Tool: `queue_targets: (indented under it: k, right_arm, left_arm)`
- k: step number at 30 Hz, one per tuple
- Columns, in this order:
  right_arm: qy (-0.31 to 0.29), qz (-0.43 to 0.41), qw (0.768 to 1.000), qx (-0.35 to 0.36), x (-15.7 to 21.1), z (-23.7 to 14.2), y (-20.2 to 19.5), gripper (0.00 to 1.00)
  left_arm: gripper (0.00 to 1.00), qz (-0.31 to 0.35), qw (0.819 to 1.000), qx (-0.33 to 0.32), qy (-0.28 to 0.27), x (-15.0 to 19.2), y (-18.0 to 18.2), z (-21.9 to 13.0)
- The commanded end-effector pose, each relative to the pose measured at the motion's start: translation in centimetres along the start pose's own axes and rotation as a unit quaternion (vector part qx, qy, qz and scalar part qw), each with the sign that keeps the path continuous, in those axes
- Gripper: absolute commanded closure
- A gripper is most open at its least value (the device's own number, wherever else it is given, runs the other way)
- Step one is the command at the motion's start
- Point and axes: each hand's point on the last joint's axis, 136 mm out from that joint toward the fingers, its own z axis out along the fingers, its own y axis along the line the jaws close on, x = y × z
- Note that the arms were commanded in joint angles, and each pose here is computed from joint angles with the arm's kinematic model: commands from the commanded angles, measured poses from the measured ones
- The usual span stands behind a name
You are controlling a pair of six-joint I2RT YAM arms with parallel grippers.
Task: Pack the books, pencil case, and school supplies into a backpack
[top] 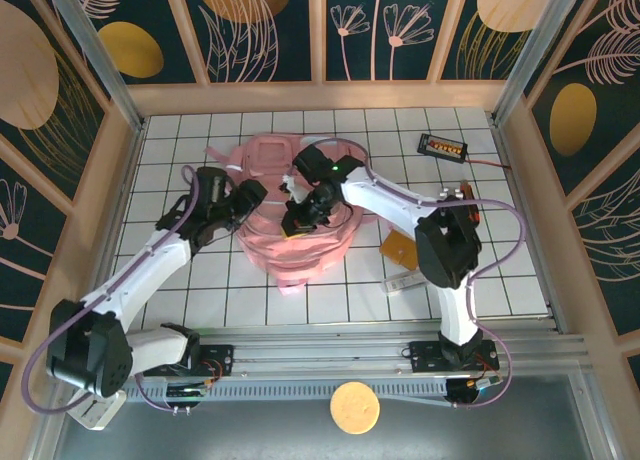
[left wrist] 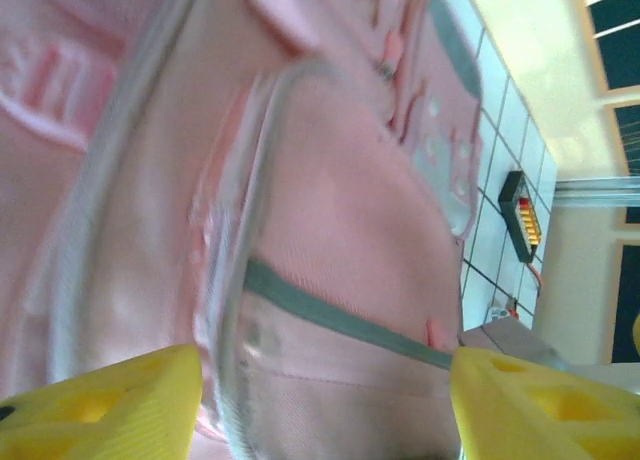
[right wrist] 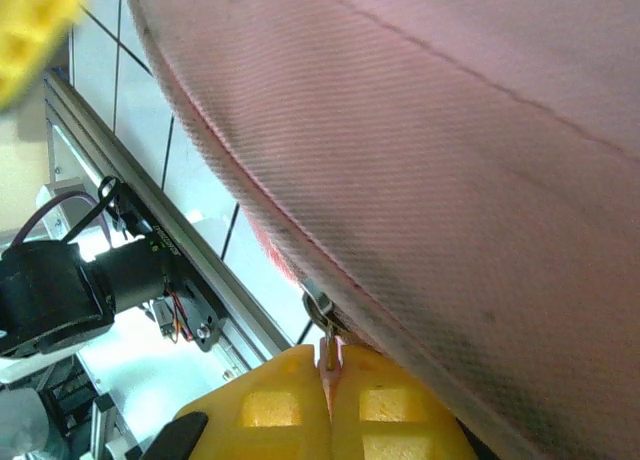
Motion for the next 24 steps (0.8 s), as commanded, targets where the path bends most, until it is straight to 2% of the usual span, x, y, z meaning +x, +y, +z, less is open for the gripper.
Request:
queue_targets:
  k: [1, 3, 8, 13, 19, 24]
  right_arm:
    - [-0.020, -0.010, 1.000, -0.012, 0.9, -2.9, 0.6, 1.00]
    - [-0.019, -0.008, 1.000, -0.010, 1.5, -3.2, 0.3, 1.00]
    - [-0.020, 0.002, 1.000, -0.006, 2.5, -3.7, -0.5, 1.00]
    - [-0.020, 0.006, 1.000, -0.003, 2.8, -4.0, -0.7, 1.00]
    - [-0.015, 0.006, 1.000, -0.004, 2.8, -3.5, -0.3, 1.00]
    - [-0.008, 0.007, 1.000, -0.002, 3.0, -3.3, -0.3, 1.00]
  left_arm:
    - [0.33, 0.010, 1.000, 0.005, 0.003, -1.7, 0.6, -1.3]
    - [0.33, 0.017, 1.000, 0.017, 0.013, -2.2, 0.0, -0.8]
    - [0.48, 0.023, 0.996, 0.056, 0.063, -1.8, -1.9, 1.8]
    - [0.58, 0.004, 0.993, 0.074, 0.091, -0.6, -1.3, 3.5]
    - [0.65, -0.002, 0.992, 0.072, 0.108, 0.6, 0.1, 4.9]
    - [0.66, -0.004, 0.989, 0.075, 0.124, 1.5, 0.5, 6.6]
